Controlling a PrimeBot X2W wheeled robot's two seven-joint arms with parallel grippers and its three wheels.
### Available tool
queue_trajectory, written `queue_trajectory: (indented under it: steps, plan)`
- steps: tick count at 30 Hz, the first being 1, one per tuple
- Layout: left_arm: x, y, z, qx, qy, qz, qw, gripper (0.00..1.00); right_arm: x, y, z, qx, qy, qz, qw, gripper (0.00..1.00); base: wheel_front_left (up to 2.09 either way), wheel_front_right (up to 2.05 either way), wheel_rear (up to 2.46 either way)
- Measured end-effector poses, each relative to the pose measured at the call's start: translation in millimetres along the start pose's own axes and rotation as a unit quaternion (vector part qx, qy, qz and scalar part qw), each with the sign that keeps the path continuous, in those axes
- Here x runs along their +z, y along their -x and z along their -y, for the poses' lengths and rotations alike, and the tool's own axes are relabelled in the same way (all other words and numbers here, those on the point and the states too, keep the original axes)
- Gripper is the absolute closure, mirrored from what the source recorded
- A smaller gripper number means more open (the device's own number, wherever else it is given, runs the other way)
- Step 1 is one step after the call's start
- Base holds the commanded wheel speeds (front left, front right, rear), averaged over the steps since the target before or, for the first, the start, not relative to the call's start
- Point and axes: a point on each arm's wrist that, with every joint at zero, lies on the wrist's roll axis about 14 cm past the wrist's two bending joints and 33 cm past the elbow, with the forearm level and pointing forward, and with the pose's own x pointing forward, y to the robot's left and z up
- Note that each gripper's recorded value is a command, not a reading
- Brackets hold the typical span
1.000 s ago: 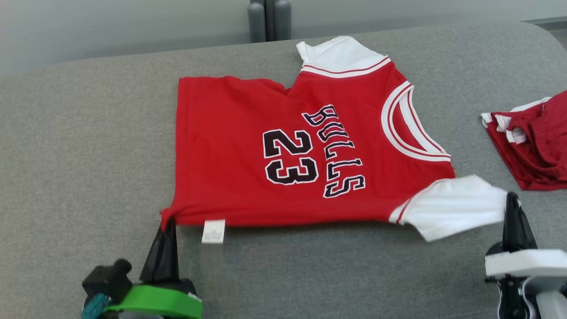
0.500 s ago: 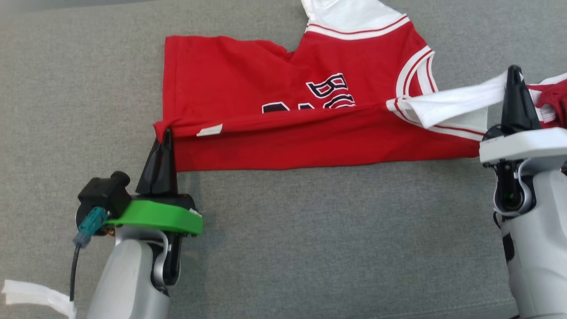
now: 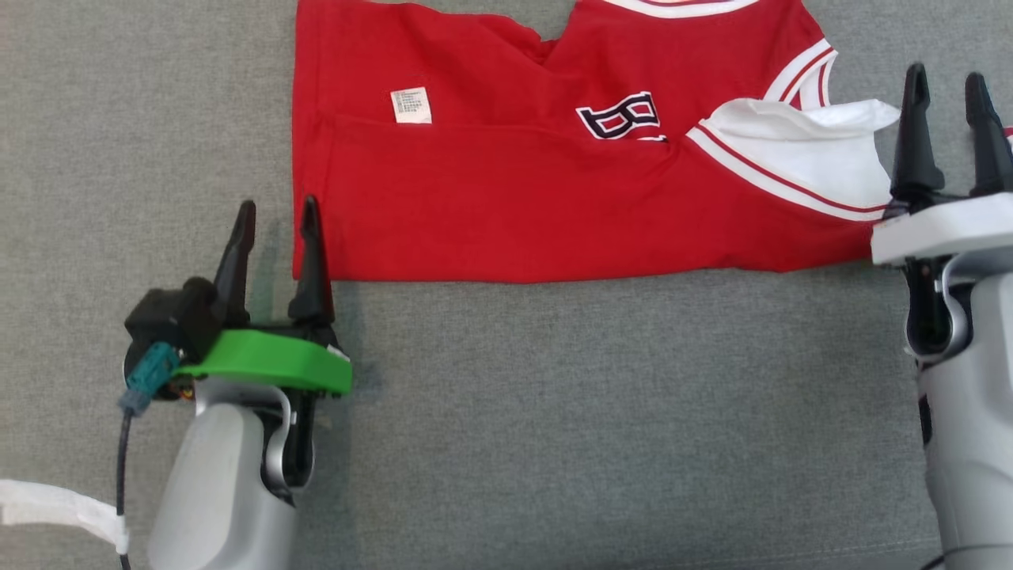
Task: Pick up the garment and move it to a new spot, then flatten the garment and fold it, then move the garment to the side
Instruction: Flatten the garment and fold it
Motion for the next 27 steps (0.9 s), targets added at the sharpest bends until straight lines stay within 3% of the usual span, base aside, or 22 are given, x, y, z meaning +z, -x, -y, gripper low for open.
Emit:
queue_trajectory:
  steps: [7, 19, 20, 21, 22, 27]
  plan:
    - [-22.2, 17.0, -3.7, 0.007, -0.009, -0.036, 0.999, 0.00, -21.9, 40.4, 20.6, -0.004, 0.083, -0.043, 0.996, 0.00, 0.00, 0.00, 0.00]
    - [-65.8, 20.0, -19.5, 0.025, -0.030, -0.108, 0.993, 0.00, -92.3, 79.4, 29.2, -0.004, 0.106, -0.160, 0.981, 0.00, 0.00, 0.00, 0.00]
    - [-68.3, 19.7, -19.4, 0.025, -0.030, -0.113, 0.993, 0.00, -94.3, 78.5, 28.4, -0.003, 0.104, -0.164, 0.981, 0.51, 0.00, 0.00, 0.00]
    - [-70.3, 19.4, -18.8, 0.024, -0.029, -0.116, 0.992, 0.54, -96.2, 78.3, 26.6, -0.001, 0.102, -0.166, 0.981, 0.98, 0.00, 0.00, 0.00]
    - [-72.6, 19.5, -17.6, 0.022, -0.028, -0.121, 0.992, 1.00, -97.6, 77.7, 24.7, 0.003, 0.101, -0.169, 0.980, 1.00, 0.00, 0.00, 0.00]
    - [-76.5, 22.5, -10.6, 0.015, -0.019, -0.133, 0.991, 1.00, -93.6, 74.7, 14.9, 0.019, 0.094, -0.166, 0.981, 1.00, 0.00, 0.00, 0.00]
